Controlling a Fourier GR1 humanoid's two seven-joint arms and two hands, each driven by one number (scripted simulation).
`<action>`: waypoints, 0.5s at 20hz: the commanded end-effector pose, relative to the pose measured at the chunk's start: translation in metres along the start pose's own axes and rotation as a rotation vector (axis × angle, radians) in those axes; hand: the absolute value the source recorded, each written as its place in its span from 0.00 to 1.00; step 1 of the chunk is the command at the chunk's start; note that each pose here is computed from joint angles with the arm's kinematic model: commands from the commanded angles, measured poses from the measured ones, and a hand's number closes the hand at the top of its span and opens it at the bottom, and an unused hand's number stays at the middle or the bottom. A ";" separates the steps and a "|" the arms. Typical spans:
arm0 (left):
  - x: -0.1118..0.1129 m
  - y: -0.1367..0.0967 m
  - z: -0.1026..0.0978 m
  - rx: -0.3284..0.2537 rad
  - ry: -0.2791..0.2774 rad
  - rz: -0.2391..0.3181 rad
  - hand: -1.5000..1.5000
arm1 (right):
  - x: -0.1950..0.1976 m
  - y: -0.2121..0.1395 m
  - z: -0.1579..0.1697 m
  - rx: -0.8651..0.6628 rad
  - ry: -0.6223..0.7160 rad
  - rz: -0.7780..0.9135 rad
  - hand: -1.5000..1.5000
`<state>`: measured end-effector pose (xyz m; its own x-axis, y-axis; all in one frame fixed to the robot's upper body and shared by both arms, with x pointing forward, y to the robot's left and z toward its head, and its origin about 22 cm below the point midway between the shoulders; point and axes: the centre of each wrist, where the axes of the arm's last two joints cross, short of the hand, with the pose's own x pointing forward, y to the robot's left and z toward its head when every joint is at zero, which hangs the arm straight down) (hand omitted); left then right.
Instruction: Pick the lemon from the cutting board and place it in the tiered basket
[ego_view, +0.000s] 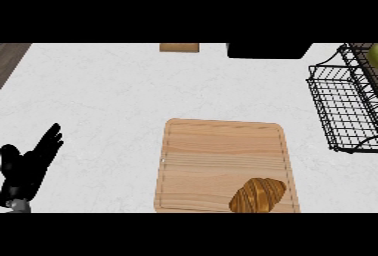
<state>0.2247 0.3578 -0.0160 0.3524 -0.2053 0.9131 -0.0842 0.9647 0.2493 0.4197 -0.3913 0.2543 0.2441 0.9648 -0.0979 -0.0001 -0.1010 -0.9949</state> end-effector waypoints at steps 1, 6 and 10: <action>-0.005 0.005 -0.006 0.002 0.019 -0.002 0.50 | 0.002 0.033 -0.006 0.057 0.148 -0.083 0.00; 0.003 0.003 -0.011 0.001 0.004 0.002 0.50 | -0.021 -0.013 -0.003 -0.034 0.059 -0.212 0.00; -0.002 0.000 0.002 0.003 0.014 0.010 0.50 | -0.020 -0.042 0.001 -0.218 0.056 -0.363 0.00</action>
<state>0.2293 0.3556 -0.0162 0.3524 -0.2044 0.9133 -0.0849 0.9649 0.2487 0.4201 -0.4020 0.2752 0.2805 0.9487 0.1458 0.1541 0.1055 -0.9824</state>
